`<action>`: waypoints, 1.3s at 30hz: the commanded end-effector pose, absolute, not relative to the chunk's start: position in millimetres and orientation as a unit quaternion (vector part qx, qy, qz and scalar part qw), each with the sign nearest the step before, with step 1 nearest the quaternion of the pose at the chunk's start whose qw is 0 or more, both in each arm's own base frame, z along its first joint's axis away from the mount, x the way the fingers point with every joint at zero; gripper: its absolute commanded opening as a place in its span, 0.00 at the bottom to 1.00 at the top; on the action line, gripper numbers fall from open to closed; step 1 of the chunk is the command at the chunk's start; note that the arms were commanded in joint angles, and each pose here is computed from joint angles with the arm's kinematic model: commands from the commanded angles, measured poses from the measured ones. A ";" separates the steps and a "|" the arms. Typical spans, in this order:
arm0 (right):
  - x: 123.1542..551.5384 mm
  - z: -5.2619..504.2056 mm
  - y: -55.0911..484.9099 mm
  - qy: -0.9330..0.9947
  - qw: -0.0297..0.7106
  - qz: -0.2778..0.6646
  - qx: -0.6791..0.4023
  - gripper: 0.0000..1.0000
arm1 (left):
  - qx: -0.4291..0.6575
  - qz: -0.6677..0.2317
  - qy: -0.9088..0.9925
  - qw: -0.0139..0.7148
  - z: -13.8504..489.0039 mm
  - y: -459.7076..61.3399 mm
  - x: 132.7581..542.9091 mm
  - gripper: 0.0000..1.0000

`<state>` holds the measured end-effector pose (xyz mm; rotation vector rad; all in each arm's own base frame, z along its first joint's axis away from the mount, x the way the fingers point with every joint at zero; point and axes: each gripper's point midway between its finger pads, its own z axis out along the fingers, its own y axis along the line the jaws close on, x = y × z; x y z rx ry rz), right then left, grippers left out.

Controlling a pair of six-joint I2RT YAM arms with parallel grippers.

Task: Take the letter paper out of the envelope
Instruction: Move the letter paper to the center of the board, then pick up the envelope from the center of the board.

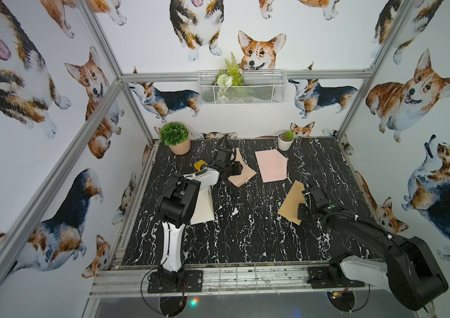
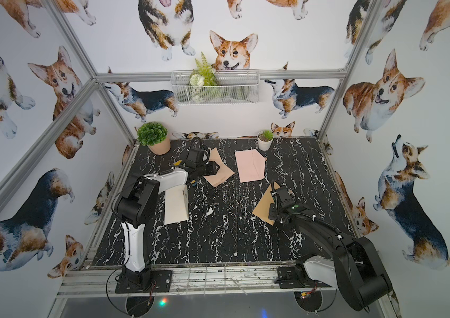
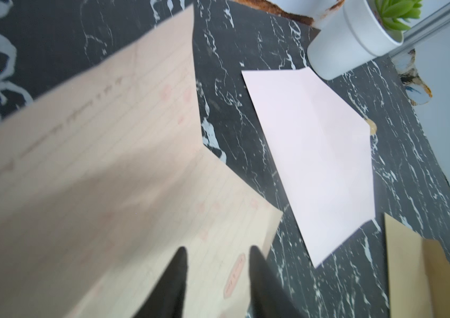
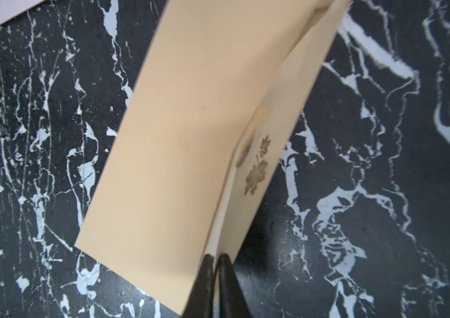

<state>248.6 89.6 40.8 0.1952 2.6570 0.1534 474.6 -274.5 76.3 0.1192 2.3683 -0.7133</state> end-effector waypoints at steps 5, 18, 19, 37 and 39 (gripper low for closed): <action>251.7 40.3 100.5 0.969 0.229 0.076 0.052 0.00 | 0.079 -0.355 0.877 0.315 109.9 -307.9 403.0 0.47; 238.3 162.3 210.9 0.903 0.375 0.158 -0.135 0.00 | 0.152 -0.406 0.815 0.385 108.7 -296.6 333.7 0.46; 237.5 171.8 217.8 0.898 0.380 0.177 -0.138 0.00 | 0.165 -0.425 0.802 0.385 116.6 -300.1 331.8 0.46; 233.6 215.6 269.6 0.861 0.386 0.290 -0.162 0.00 | 0.106 -0.548 0.741 0.372 125.3 -285.2 337.6 0.25; 232.8 213.1 268.2 0.862 0.385 0.289 -0.161 0.00 | 0.126 -0.496 0.766 0.389 124.4 -281.7 335.0 0.24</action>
